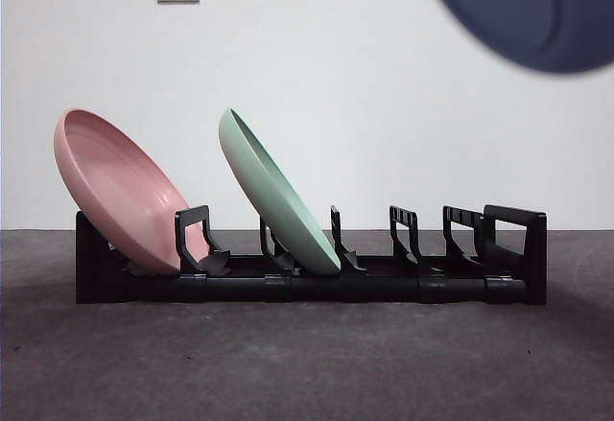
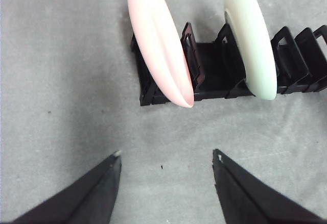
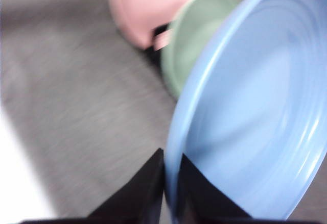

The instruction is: Place the plate

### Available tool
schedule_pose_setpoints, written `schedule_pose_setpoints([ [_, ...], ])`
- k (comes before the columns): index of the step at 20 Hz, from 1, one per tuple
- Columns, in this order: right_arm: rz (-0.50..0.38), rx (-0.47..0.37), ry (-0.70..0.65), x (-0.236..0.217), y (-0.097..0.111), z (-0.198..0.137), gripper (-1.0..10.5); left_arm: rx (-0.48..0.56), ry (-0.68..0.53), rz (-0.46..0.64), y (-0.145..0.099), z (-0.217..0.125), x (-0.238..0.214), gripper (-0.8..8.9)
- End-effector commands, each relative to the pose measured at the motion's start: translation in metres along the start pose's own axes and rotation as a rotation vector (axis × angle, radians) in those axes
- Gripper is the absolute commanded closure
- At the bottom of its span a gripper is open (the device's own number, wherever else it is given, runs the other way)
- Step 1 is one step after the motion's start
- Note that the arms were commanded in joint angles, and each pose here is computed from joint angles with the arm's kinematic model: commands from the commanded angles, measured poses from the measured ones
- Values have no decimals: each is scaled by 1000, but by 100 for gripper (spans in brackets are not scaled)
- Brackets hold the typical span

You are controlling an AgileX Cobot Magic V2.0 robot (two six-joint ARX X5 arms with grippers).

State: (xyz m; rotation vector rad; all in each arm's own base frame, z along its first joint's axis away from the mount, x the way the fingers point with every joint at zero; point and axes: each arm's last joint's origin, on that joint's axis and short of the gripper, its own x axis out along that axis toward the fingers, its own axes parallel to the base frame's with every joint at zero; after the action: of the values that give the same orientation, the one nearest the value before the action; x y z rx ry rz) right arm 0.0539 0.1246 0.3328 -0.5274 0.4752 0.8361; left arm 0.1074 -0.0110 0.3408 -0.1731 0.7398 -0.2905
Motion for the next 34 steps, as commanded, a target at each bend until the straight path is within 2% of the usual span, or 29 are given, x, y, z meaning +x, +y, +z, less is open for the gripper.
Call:
schedule_pose_setpoints([
  [1,76,-57,53,13,25,-12,935,2,-8,-5,-1,5,-2,528],
  [5,125,-256,189,40,68,-33,935,-1,1,-5,-1,5,0,528],
  [8,141,-359,256,64,92,-34,935,-1,2,-4,-1,6,0,528],
  [11,155,-439,286,92,112,-33,934,-1,2,-4,-1,6,0,528],
  [15,143,-506,325,125,126,-38,934,-1,3,-4,-1,5,0,528],
  [21,98,-499,386,167,122,-44,934,-1,5,-4,-1,5,0,528],
  [24,152,-470,412,178,117,-46,924,-2,5,-4,-1,5,0,528],
  [29,166,-413,384,180,114,-38,755,-2,5,-4,-1,5,0,528],
  [32,158,-338,344,172,111,-14,656,-2,5,-4,-1,5,0,528],
  [34,161,-280,301,160,106,8,634,-2,5,-4,-1,5,0,528],
])
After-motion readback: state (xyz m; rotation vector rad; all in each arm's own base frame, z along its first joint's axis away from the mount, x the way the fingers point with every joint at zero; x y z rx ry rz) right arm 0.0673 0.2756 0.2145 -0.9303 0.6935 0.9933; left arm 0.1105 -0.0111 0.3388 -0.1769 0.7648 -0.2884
